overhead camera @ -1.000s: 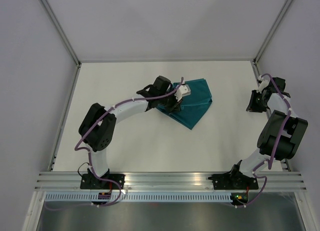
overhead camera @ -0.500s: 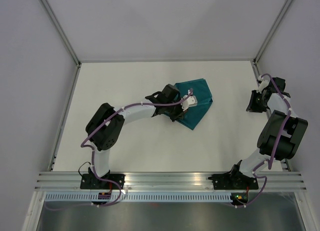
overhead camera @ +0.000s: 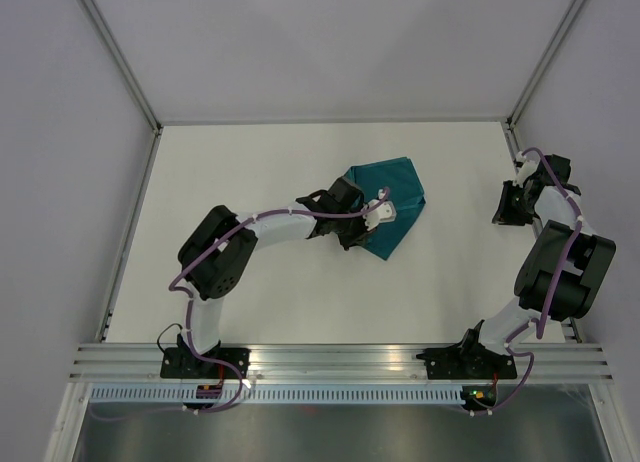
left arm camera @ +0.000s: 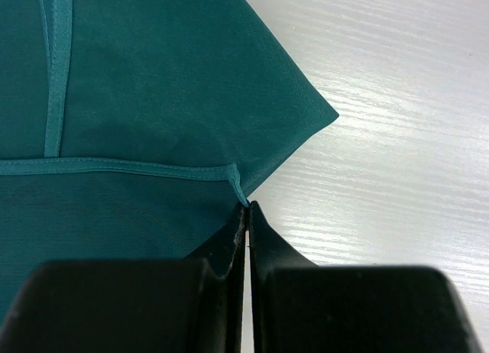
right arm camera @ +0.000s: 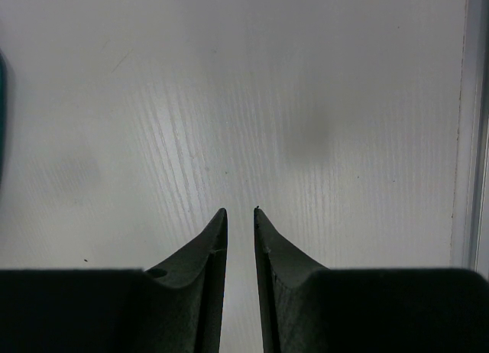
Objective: Fold the napkin, place the utensils inside, and roll it up
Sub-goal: Fold the napkin at the center of the board, then adjust the napkin at the center of the board, then roll the napkin at the center of the board.
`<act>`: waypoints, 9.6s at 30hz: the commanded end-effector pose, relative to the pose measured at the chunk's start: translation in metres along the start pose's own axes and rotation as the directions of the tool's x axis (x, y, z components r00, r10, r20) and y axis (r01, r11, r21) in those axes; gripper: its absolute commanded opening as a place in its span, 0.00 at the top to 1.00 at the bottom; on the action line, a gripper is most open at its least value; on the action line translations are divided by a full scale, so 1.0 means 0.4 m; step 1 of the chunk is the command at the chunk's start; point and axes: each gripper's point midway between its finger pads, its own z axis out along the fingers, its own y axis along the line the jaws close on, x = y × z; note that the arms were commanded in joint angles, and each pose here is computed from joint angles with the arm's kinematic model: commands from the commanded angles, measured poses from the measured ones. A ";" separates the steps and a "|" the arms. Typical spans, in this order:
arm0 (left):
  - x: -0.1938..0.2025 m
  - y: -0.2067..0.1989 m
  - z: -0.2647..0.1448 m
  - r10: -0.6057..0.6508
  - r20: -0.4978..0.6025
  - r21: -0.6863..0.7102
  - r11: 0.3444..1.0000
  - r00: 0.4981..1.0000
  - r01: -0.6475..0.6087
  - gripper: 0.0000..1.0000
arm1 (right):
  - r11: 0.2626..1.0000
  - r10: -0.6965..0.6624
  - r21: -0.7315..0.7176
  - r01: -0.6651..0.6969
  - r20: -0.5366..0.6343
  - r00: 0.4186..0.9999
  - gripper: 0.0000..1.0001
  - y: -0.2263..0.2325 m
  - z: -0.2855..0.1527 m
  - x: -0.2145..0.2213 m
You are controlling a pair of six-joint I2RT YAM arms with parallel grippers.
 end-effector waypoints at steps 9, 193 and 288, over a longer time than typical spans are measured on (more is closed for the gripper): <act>-0.073 0.026 -0.024 0.048 0.073 -0.062 0.997 0.996 -0.044 0.98 | 1.000 0.002 0.002 -0.002 -0.006 1.000 0.74 -0.006 -0.002 0.009; 0.238 0.471 -0.601 -0.573 0.307 -0.496 0.585 0.760 0.642 0.51 | -0.019 -0.923 -0.154 0.988 0.381 0.042 0.39 0.967 0.095 0.290; 0.085 0.064 -0.374 0.187 0.184 -0.410 0.907 0.965 -0.098 0.41 | 0.158 -0.957 -0.892 0.423 -0.033 0.289 0.92 0.775 0.199 0.486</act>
